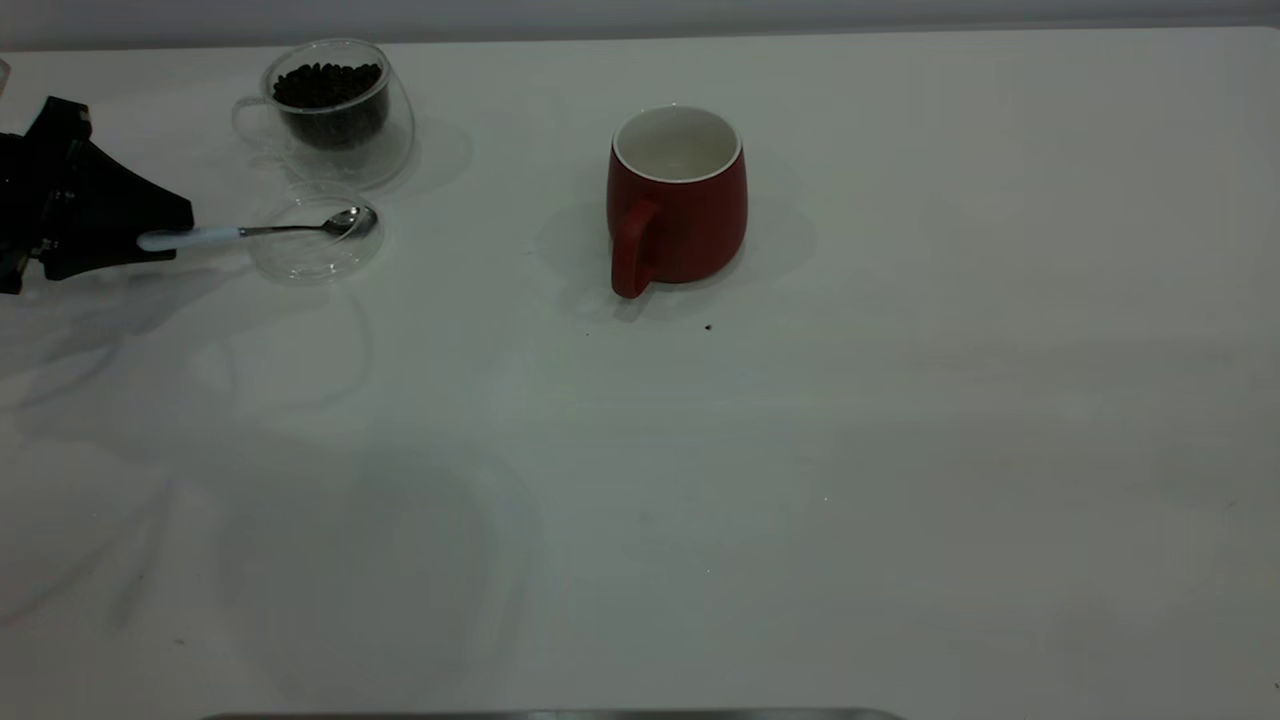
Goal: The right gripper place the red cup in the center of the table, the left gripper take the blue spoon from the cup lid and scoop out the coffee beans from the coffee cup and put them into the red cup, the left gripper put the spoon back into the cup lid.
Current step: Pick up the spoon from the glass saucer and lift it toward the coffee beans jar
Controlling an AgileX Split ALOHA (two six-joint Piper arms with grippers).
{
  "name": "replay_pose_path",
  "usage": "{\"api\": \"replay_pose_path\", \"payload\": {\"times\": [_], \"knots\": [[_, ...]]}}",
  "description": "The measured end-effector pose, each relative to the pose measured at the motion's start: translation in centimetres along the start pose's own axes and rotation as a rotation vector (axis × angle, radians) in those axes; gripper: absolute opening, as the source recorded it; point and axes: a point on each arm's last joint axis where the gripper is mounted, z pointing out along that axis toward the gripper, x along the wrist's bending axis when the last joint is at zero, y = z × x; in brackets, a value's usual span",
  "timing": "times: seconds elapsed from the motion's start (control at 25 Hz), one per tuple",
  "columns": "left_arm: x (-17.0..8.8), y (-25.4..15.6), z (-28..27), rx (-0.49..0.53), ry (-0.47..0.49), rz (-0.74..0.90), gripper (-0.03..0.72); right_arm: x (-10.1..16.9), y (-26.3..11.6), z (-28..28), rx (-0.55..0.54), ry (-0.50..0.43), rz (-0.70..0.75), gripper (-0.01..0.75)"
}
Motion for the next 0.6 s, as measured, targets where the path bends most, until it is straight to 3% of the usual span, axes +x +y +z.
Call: {"api": "replay_pose_path", "payload": {"times": [0.6], "knots": [[-0.08,-0.08,0.02,0.007,-0.012,-0.001,0.463,0.0,0.0,0.0,0.0,0.0,0.0,0.544]]}}
